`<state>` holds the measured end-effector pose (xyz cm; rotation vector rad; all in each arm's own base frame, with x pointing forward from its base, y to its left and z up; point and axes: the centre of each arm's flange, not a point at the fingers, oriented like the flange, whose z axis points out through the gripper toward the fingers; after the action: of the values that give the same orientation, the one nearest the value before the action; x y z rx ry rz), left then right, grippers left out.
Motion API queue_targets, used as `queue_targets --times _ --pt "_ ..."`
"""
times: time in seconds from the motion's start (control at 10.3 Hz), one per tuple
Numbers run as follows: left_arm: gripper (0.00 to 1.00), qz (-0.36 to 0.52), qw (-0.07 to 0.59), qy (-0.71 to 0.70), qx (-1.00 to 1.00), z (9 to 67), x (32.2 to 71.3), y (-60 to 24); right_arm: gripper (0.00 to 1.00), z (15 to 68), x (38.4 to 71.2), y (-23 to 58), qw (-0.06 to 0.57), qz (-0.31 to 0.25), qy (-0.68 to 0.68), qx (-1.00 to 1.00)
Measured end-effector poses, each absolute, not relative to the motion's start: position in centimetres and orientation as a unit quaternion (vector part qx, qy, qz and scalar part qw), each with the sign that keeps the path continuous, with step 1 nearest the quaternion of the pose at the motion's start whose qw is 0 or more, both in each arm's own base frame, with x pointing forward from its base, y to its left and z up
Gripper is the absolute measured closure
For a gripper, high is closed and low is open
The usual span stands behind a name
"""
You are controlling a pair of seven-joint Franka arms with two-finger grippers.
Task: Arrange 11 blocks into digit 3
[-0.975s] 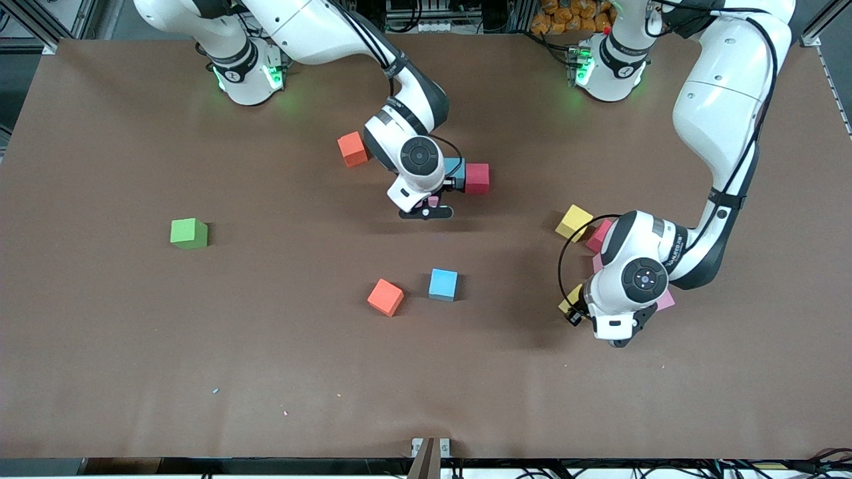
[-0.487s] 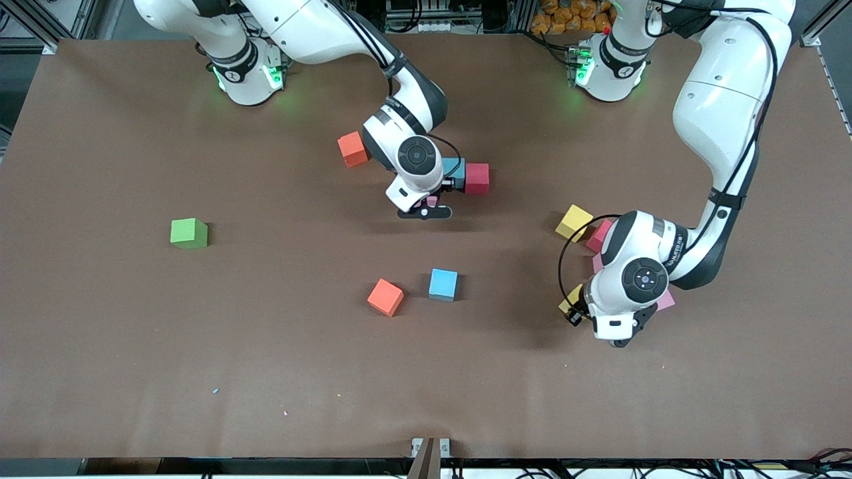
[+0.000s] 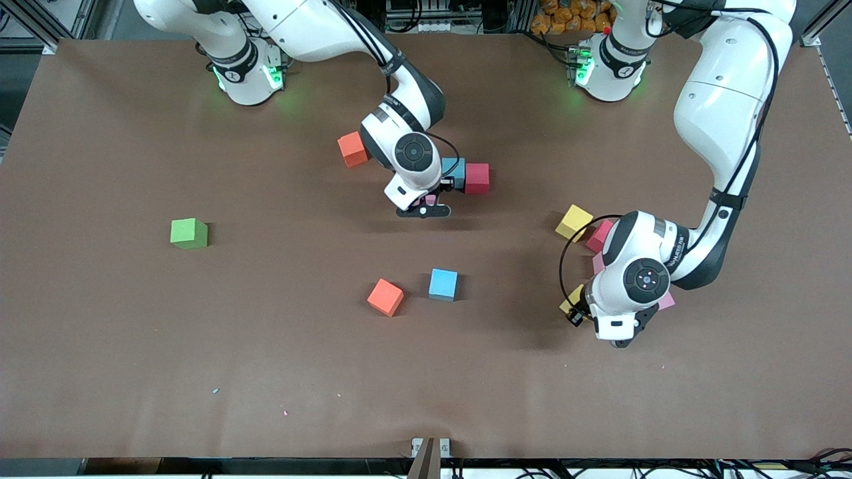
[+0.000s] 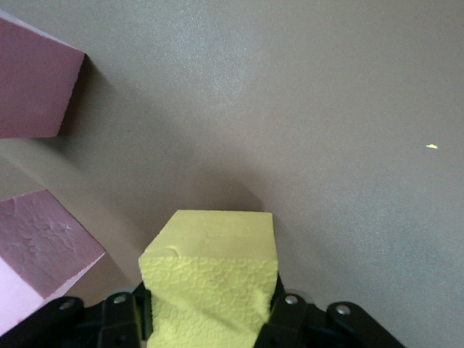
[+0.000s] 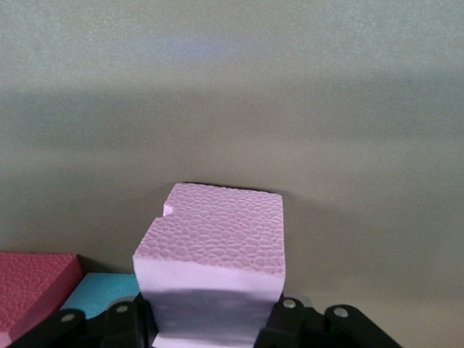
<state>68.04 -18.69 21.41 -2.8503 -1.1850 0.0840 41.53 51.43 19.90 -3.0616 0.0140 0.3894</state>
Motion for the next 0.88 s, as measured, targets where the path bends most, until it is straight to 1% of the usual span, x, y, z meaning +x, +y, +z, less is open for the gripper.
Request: queue_targets --times 0.39,0.58,0.78,0.88 --pt "0.45 0.027 0.027 -0.384 -0.923 21.4 68.03 -18.67 0.44 19.89 41.53 51.42 0.028 0.126 0.004 -0.992" --pt "0.45 0.027 0.027 -0.385 -0.922 21.39 68.08 -18.49 0.37 19.78 41.55 51.34 0.029 0.124 0.004 -0.992" --pt "0.45 0.027 0.028 -0.385 -0.922 21.38 68.1 -18.42 0.11 19.34 41.42 51.01 0.026 0.126 0.004 -0.992" --pt "0.45 0.027 0.027 -0.385 -0.922 21.38 68.08 -18.5 0.0 19.28 41.4 50.97 0.026 0.126 0.003 -0.992"
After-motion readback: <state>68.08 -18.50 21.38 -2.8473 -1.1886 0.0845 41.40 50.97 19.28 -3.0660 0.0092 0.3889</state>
